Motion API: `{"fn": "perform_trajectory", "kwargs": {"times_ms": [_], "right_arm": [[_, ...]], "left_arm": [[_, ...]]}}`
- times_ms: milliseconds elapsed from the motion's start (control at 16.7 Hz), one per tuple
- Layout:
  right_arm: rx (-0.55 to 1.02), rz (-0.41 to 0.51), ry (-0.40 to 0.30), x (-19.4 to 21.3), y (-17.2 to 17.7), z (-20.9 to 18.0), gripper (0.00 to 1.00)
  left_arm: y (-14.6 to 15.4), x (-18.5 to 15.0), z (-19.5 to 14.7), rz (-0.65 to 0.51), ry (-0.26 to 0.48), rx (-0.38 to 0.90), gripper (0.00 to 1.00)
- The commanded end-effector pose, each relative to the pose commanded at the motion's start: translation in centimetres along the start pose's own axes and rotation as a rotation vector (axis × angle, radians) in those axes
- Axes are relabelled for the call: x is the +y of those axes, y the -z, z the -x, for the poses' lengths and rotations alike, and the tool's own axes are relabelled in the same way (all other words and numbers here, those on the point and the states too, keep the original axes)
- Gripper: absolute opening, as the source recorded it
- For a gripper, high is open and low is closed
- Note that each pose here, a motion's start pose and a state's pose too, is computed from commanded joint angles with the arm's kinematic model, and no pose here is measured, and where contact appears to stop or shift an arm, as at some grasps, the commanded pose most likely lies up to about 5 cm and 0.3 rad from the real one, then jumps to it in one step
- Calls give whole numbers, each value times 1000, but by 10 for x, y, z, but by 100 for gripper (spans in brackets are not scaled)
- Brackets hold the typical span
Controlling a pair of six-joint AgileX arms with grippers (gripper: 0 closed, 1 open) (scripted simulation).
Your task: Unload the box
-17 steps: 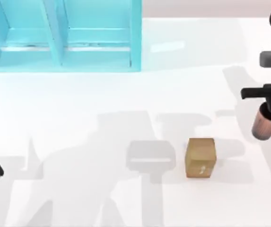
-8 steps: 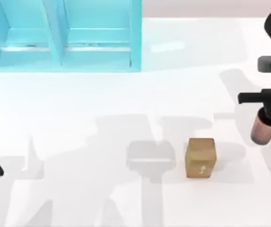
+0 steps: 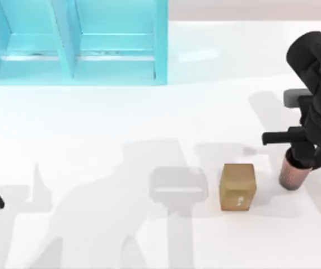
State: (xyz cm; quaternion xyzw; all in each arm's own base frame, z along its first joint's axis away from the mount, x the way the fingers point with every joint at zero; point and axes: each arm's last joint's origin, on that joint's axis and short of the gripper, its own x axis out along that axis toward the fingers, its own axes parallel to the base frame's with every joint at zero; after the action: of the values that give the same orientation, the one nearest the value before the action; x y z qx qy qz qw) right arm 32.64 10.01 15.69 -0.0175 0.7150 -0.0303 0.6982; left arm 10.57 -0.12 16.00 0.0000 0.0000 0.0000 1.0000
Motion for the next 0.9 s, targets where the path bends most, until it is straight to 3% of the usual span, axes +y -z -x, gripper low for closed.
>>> {"fn": "perform_trajectory", "kwargs": {"times_ms": [540,900], "right_arm": [[-44,-21,-17,-23,-9,-3,0],[-44,-21,-17,-23,-9,-3,45]], "left_arm": [[0,0,0,0,0,0,100],[0,0,0,0,0,0,100]]}}
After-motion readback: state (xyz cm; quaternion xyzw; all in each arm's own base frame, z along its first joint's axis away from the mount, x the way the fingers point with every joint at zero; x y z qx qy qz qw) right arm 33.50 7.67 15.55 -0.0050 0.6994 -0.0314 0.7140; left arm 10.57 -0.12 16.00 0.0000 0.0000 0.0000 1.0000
